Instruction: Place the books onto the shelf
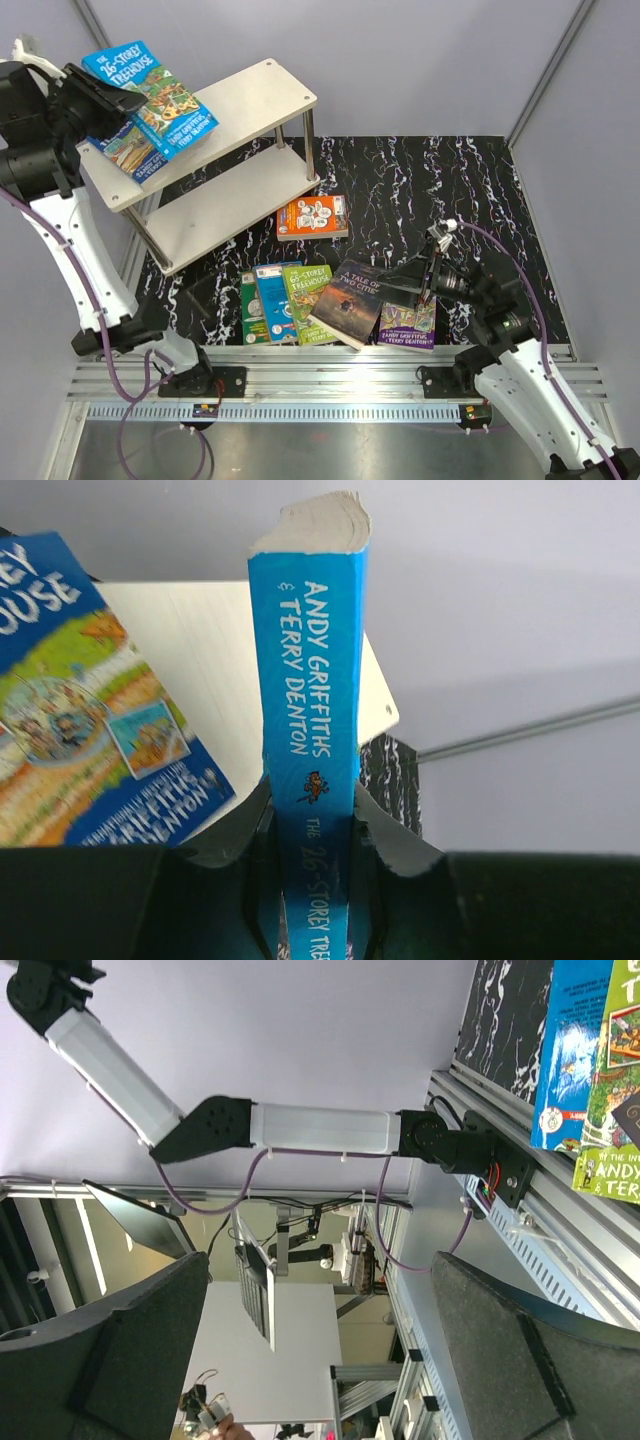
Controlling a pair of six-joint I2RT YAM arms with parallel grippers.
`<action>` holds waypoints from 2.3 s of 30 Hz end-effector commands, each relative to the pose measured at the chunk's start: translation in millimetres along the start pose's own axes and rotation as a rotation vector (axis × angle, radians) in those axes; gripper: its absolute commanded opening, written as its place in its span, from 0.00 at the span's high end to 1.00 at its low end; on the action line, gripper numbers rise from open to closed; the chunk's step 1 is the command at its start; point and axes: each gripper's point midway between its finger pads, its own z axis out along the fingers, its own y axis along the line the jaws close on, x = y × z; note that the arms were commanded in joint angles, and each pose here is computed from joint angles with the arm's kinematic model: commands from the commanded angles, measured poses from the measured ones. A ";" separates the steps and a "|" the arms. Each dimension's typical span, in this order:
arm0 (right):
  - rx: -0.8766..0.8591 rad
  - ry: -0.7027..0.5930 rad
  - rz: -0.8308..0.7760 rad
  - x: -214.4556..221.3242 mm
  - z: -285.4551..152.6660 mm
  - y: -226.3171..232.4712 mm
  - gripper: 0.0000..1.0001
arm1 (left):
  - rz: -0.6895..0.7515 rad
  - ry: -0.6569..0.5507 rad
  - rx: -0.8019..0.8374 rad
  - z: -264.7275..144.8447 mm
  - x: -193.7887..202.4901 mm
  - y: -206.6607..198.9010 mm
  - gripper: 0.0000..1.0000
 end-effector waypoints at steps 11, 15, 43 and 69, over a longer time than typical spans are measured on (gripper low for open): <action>0.023 0.061 0.027 2.7 5.5 -9.7 0.00 | -0.056 0.105 -0.041 5.8 6.3 51.5 1.00; 0.014 0.053 0.022 2.3 5.1 -10.1 0.00 | -0.114 0.092 -0.091 1.6 -5.5 78.2 1.00; 0.032 0.020 0.054 2.1 4.3 -26.9 0.00 | -0.271 0.047 0.250 -4.2 -64.8 46.0 1.00; 0.056 0.032 0.079 -4.1 12.0 -44.5 0.00 | -0.344 0.193 -0.065 11.2 -12.6 150.4 0.51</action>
